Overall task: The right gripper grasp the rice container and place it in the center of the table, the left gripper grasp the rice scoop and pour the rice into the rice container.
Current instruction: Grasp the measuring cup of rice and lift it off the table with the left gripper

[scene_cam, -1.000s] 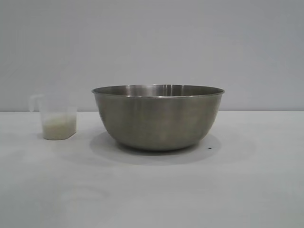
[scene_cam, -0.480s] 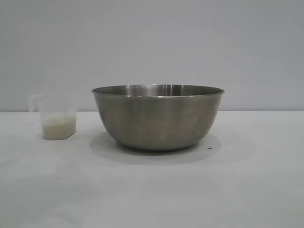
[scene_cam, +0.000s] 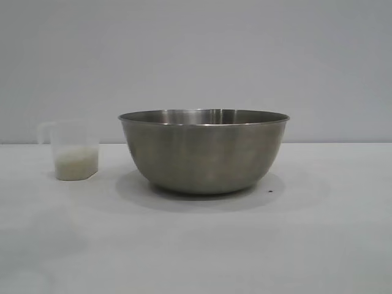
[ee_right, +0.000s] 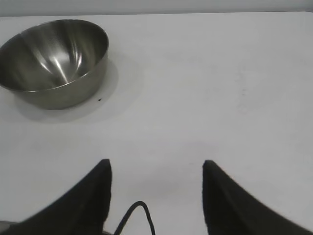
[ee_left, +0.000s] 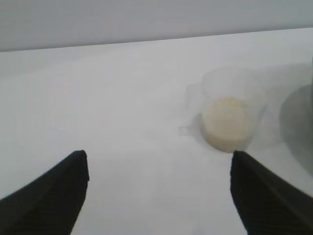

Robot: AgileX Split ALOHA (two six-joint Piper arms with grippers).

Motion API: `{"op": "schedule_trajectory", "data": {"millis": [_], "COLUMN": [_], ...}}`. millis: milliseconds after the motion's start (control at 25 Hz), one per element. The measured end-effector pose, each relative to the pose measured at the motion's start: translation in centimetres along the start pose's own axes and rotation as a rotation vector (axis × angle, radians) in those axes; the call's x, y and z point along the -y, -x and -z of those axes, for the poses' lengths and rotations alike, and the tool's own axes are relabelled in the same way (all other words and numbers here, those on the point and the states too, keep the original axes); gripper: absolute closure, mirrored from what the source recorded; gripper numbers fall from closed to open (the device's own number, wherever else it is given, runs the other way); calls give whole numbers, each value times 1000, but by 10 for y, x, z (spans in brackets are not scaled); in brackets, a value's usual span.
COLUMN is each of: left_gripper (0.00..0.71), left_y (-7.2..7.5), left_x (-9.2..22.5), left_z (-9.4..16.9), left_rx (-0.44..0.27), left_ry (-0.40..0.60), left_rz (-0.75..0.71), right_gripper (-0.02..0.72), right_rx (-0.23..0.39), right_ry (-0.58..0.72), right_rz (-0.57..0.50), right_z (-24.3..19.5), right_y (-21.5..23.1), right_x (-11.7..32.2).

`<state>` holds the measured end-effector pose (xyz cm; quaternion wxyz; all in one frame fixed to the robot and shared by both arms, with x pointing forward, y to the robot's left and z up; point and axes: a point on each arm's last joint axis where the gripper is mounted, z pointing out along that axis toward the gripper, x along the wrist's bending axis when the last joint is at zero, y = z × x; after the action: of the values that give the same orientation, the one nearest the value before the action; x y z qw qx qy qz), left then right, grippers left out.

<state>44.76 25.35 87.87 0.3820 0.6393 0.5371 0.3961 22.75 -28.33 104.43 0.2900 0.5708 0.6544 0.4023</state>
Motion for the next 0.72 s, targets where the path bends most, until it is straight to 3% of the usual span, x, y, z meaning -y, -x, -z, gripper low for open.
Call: {"op": "schedule_trajectory", "data": {"millis": [160, 440, 520, 560, 640, 720], "left_gripper": [160, 160, 221, 219, 305, 297], "left_y": [3, 7, 6, 6, 6, 7], "left_x": [11, -8, -14, -15, -19, -24], "left_z": [-6, -26, -31, -33, -37, -41], "left_rx": [13, 8, -14, -20, -32, -35], "left_ry": [-51, 37, 60, 67, 83, 102], "left_rz": [65, 79, 86, 80, 63, 45], "right_gripper": [348, 348, 348, 348, 348, 348], "right_rx": [0, 0, 0, 0, 0, 0], "right_ry": [0, 0, 0, 0, 0, 0], "right_rz": [0, 0, 0, 0, 0, 0], "right_z": [0, 0, 0, 0, 0, 0], "right_y": [0, 0, 0, 0, 0, 0], "right_x": [0, 0, 0, 0, 0, 0]}}
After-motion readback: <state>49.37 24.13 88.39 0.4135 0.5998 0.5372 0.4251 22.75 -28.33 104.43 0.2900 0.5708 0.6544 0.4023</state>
